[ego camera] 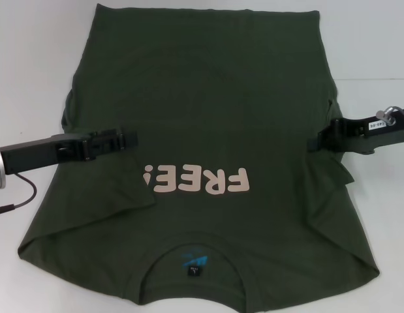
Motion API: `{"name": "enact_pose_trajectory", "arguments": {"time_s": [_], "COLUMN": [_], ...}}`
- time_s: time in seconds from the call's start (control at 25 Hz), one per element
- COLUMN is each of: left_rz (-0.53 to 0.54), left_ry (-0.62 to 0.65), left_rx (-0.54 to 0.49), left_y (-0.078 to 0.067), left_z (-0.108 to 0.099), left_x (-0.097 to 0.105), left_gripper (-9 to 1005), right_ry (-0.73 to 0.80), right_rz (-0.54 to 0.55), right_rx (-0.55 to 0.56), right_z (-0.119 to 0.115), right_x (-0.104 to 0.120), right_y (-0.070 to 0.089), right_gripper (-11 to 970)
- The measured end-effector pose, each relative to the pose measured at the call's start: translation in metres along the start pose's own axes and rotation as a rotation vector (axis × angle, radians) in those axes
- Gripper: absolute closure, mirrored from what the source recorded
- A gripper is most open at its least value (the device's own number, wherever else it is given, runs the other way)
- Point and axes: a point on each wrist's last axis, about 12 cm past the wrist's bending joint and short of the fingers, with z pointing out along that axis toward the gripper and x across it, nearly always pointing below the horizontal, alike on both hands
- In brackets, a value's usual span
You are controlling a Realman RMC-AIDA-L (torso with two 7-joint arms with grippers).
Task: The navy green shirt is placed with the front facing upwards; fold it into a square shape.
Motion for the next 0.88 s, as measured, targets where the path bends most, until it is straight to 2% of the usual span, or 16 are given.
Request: {"name": "enact_pose_trajectory", "arguments": {"time_s": [0.24, 0.36, 0.48, 0.6, 0.72, 0.88], "left_rz": [0.0, 0.0, -0.003, -0.019, -0.096, -0.323], "left_ry": [-0.012, -0.015, -0.025, -0.037, -0.034, 0.029], "left_rx": [-0.017, -0.023, -0.024, -0.031, -0.047, -0.087], "left_y": [0.002, 0.003, 0.003, 0.005, 0.009, 0.017], "left_z": [0.0, 0.0, -0.002, -0.005, -0.013, -0.035], "left_x": [-0.001, -0.001, -0.001, -0.002, -0.003, 0.002], "left_gripper": [326, 326, 326, 326, 325, 325], "right_ry": [0.011, -0.011, -0.041, -0.049, -0.041, -0.039], "right_rz": [-0.002, 0.011, -0.007, -0.037, -0.052, -0.048], "right_rx": [0.004, -0.046, -0.146, -0.194, -0.177, -0.158], "right_z": [0.002, 0.002, 0.002, -0.001, -0.01, -0.027], "right_x": [0.001, 0.002, 0.005, 0.007, 0.006, 0.008], "right_y": [0.0, 0.001, 0.006, 0.007, 0.002, -0.01], "right_gripper": [839, 834, 718, 612, 529, 419]}}
